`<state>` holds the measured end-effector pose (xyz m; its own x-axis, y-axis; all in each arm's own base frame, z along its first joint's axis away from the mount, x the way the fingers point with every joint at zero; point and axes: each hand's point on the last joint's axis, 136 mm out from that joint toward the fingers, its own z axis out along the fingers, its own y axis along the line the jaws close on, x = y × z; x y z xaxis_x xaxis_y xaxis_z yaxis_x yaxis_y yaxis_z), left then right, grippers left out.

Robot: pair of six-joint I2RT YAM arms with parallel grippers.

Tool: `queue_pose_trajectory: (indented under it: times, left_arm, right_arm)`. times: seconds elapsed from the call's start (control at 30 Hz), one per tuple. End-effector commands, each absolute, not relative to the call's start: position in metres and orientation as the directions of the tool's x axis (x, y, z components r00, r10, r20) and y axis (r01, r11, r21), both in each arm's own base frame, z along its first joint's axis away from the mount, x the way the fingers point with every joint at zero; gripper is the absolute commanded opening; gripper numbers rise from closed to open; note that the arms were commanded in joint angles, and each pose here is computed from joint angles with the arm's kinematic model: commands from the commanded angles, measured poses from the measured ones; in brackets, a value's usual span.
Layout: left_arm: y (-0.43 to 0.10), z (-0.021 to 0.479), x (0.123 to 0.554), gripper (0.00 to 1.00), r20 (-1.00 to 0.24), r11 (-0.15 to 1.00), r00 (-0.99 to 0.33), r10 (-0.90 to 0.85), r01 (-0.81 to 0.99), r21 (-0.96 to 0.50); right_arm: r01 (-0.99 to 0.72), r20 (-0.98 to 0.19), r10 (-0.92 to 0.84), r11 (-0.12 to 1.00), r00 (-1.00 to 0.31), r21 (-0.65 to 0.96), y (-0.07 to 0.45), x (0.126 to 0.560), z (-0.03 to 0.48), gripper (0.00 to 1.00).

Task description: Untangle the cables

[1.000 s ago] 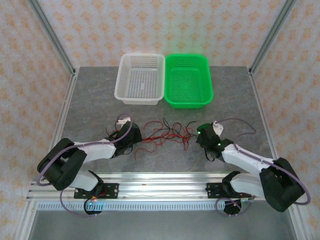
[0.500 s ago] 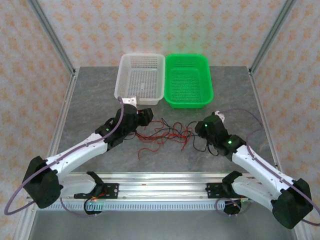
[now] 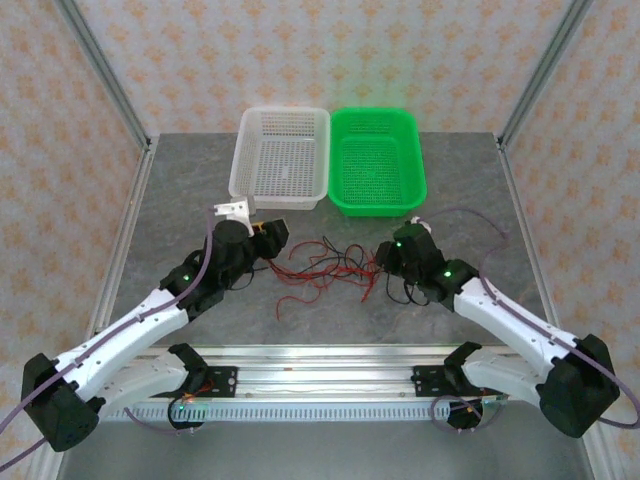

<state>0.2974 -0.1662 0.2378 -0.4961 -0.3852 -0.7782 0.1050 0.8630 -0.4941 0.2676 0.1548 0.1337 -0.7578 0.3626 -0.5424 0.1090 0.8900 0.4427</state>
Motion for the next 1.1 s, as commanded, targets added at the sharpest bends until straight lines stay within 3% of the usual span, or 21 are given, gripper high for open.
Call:
queue_pose_trajectory:
  times: [0.0,0.27,0.5,0.67,1.07]
  left_arm:
    - [-0.169,0.225,0.294,0.54,-0.773,0.858,-0.508,-0.381,0.118,-0.500]
    - [-0.167,0.217,0.294,0.54,-0.774,0.863,-0.511,-0.374,0.115,-0.493]
    - [-0.166,0.215,0.292,0.54,-0.777,0.865,-0.512,-0.366,0.120,-0.487]
    - [-0.167,0.215,0.291,0.54,-0.774,0.862,-0.517,-0.365,0.126,-0.490]
    - [-0.206,0.232,0.288,0.53,-0.800,0.840,-0.540,-0.262,0.281,-0.464]
  right_arm:
    - [0.097,-0.538,0.343,0.896,-0.770,0.433,0.159,0.268,0.119,0.40]
    - [0.117,-0.496,0.336,0.900,-0.800,0.421,0.164,0.269,0.087,0.33]
    - [0.127,-0.495,0.335,0.904,-0.802,0.407,0.165,0.273,0.079,0.13]
    - [0.103,-0.520,0.334,0.901,-0.786,0.422,0.167,0.277,0.096,0.00]
    - [-0.249,-0.712,0.248,0.820,-0.657,0.515,0.189,0.268,0.203,0.00]
